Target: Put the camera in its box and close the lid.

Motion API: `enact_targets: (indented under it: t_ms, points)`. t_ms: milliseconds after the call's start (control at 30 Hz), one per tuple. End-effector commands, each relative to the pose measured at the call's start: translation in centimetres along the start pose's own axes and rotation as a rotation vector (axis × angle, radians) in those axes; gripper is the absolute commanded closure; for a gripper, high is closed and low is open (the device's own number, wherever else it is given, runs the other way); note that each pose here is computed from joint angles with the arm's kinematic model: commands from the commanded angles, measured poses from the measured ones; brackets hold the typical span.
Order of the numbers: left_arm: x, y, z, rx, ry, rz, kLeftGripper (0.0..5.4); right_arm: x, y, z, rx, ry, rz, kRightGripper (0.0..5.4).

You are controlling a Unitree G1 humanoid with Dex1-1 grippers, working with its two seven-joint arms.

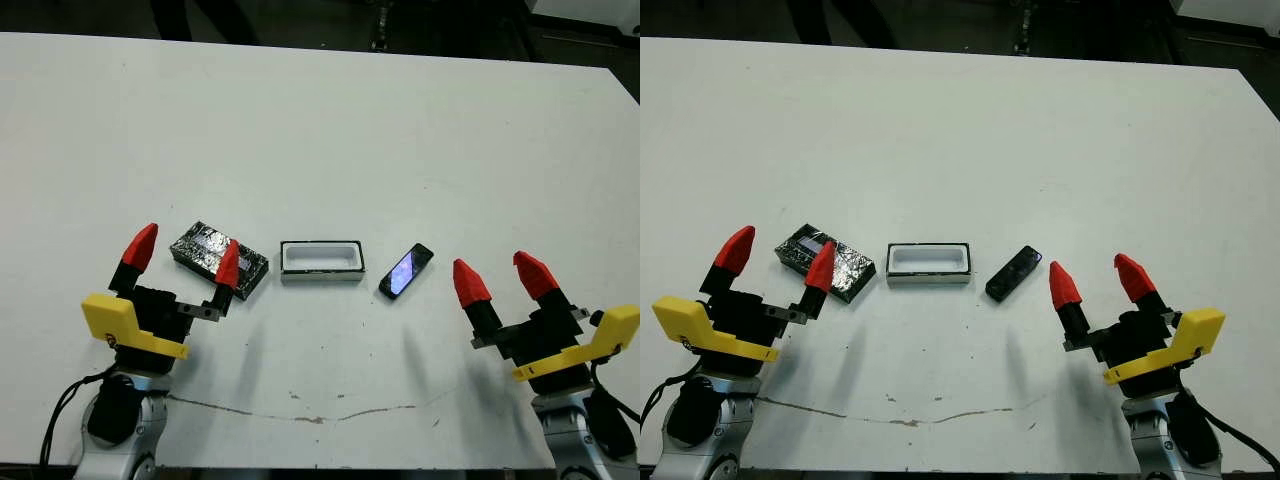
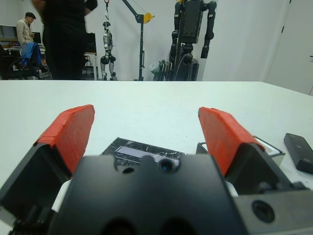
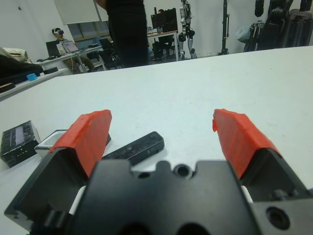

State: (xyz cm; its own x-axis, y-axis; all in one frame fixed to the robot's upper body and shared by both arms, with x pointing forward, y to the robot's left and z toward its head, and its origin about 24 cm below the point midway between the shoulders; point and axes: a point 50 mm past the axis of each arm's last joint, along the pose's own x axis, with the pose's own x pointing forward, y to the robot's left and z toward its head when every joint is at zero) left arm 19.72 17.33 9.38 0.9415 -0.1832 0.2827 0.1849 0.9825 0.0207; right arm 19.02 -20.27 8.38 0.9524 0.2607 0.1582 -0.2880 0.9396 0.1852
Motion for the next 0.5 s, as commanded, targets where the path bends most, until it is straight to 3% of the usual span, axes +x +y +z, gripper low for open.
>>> enact_targets:
  t_ms: [33, 367, 500]
  points:
    - [-0.2, 0.0, -0.3, -0.013, 0.019, 0.000, 0.00, -0.3, -0.3, -0.2, -0.017, 0.018, -0.006, 0.01]
    - [-0.2, -0.1, -0.5, -0.010, 0.019, 0.000, 0.00, -0.3, -0.7, -0.3, -0.052, 0.037, 0.000, 0.01]
    - [-0.3, -0.3, -0.5, -0.017, 0.018, 0.001, 0.00, 0.5, -1.9, 1.3, -0.157, 0.039, 0.057, 0.01]
